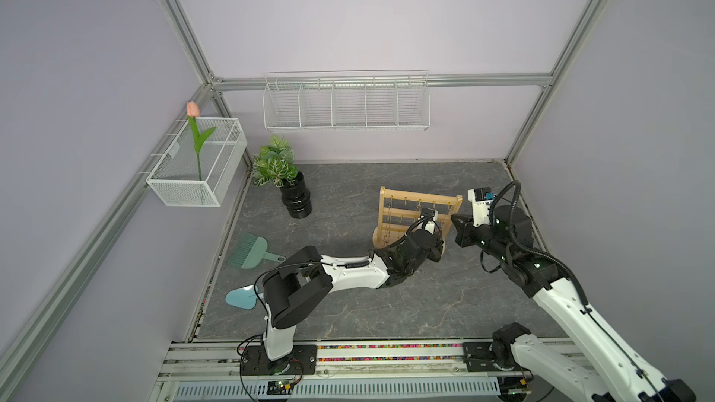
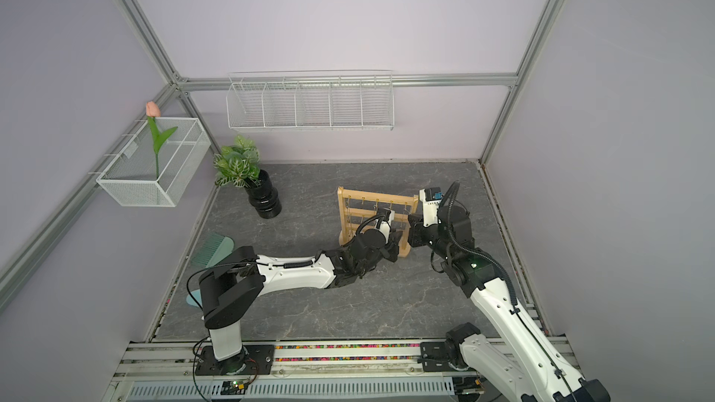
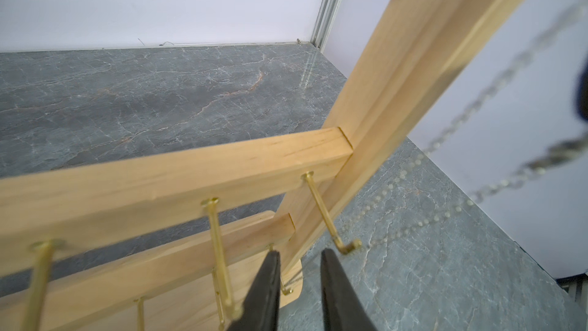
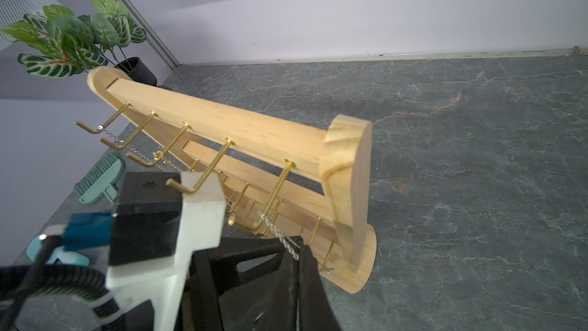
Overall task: Hang the necklace on the jewelry display stand
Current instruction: Hang the necklace on the stand.
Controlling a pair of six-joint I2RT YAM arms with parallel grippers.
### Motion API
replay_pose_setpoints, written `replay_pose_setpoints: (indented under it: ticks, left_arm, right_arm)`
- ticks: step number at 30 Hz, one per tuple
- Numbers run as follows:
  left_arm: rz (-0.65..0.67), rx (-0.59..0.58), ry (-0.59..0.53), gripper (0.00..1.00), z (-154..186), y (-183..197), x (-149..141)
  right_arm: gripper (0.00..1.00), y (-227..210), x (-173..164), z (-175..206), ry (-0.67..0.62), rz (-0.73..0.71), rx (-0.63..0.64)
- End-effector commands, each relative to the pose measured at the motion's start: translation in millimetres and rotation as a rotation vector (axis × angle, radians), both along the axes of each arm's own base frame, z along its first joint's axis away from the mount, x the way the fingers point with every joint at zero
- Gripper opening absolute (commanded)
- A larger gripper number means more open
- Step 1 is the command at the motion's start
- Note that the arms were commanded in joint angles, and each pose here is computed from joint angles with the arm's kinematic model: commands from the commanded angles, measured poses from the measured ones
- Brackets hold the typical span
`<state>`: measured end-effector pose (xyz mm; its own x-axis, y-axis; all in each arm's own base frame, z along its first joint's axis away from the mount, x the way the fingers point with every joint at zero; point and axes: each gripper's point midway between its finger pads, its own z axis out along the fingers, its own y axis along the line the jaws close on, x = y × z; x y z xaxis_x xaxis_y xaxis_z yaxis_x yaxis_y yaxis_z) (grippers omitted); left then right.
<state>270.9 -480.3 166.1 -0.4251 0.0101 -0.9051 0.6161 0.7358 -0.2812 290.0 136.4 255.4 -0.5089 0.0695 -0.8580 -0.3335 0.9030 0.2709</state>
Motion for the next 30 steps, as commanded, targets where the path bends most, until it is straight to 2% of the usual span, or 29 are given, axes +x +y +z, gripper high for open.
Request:
replay_pose_setpoints:
  ticks: [1, 10, 18, 23, 30]
  left_arm:
    - [0.033, -0.059, -0.006, 0.23, 9.0, -7.6, 7.0]
    - [0.066, -0.109, 0.019, 0.23, 6.1, -8.0, 9.8]
    - [0.050, -0.124, 0.038, 0.13, 2.1, -15.2, 8.7]
    - [0.023, -0.137, 0.050, 0.01, 4.8, -19.3, 4.8]
    - [-0.019, -0.152, 0.064, 0.00, 12.3, -18.4, -10.2]
  right_arm:
    - [0.07, 1.0, 1.1, 1.4, -0.014, 0.007, 0.018]
    - [0.07, -0.2, 2.1, -0.9, -0.010, 0.005, 0.019]
    - [0.07, -1.5, -0.5, 0.1, -0.013, 0.007, 0.025]
    - [0.07, -4.3, -1.5, 0.3, -0.014, 0.002, 0.022]
    - [0.07, -6.3, 0.2, -4.5, -0.003, -0.003, 0.015]
